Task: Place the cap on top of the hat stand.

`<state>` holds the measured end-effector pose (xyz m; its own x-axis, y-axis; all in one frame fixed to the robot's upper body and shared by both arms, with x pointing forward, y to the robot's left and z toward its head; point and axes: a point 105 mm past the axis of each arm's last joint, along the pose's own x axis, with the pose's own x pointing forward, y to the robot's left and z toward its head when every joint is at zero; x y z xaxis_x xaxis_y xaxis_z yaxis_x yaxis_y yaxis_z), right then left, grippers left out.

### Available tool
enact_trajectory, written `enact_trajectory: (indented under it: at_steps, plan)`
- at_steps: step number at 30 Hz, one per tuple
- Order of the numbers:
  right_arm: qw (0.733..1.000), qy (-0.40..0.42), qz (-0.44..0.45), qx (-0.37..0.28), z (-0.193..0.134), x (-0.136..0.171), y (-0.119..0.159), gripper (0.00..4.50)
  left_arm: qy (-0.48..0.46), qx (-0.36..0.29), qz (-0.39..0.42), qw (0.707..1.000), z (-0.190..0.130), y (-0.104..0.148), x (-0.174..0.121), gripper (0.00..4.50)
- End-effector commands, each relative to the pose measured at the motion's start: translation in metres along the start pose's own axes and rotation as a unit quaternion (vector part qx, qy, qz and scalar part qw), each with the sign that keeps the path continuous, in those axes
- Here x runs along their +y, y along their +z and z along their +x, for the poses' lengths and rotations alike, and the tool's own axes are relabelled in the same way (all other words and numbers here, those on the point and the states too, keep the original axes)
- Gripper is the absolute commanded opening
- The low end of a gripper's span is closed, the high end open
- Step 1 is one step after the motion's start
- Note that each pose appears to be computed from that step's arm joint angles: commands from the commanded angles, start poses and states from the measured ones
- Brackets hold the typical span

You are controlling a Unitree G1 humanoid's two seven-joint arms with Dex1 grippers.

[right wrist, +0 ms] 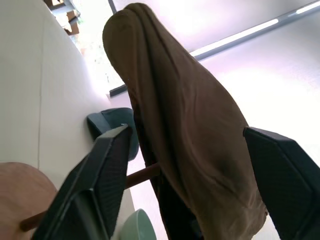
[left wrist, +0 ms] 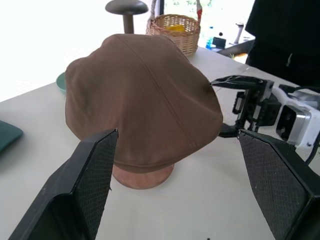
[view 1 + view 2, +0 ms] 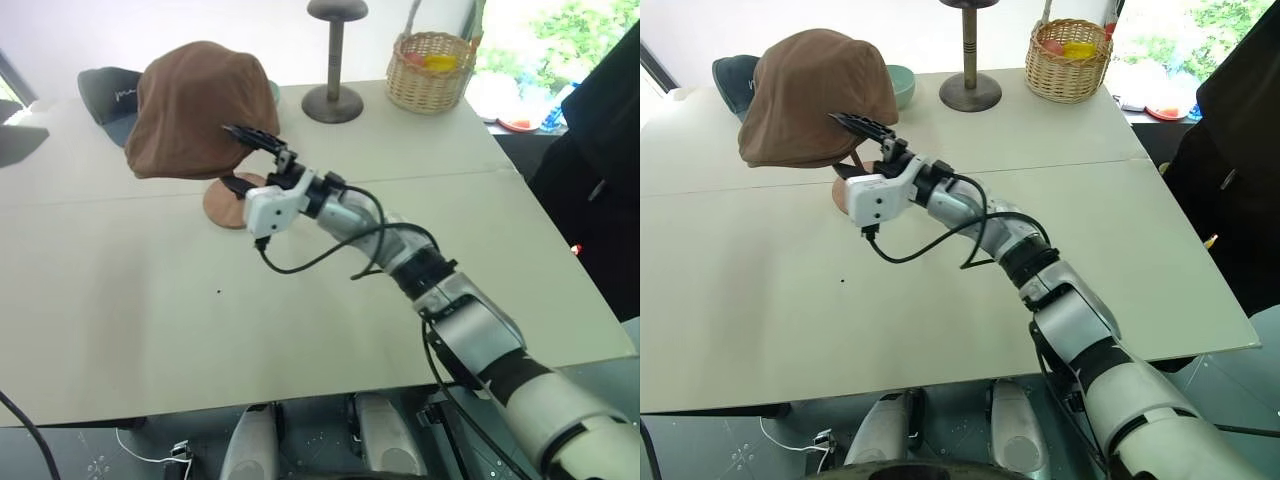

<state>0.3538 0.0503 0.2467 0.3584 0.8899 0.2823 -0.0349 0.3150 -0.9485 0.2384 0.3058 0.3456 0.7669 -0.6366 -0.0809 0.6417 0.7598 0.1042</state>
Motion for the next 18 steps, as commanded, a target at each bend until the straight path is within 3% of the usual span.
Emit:
enact_trajectory:
  at_steps: [1,6,8,11,13,18]
  plan:
    - [0.999,-0.029,0.006,-0.02,-0.027,-0.04,0.01,3.75,0.0,-0.01,0.024,1.0,-0.004,0.011,-0.007,4.03]
    - [0.993,0.067,0.091,0.018,-0.091,-0.068,0.002,3.75,0.001,-0.001,0.022,1.0,-0.005,0.005,-0.005,4.03]
    - [0.97,0.142,0.19,0.045,-0.119,-0.076,-0.001,3.75,0.005,0.001,0.023,1.0,-0.007,0.005,-0.002,4.03]
    - [0.912,0.232,0.329,0.082,-0.158,-0.102,-0.003,3.75,0.01,0.008,0.028,1.0,-0.013,0.006,0.002,4.03]
    - [0.875,0.234,0.409,0.109,-0.176,-0.129,-0.012,3.75,0.012,0.018,0.029,0.999,-0.018,0.005,0.004,4.03]
    - [0.83,0.2,0.505,0.122,-0.189,-0.175,-0.027,3.75,0.023,0.036,0.037,0.998,-0.03,0.004,0.009,4.03]
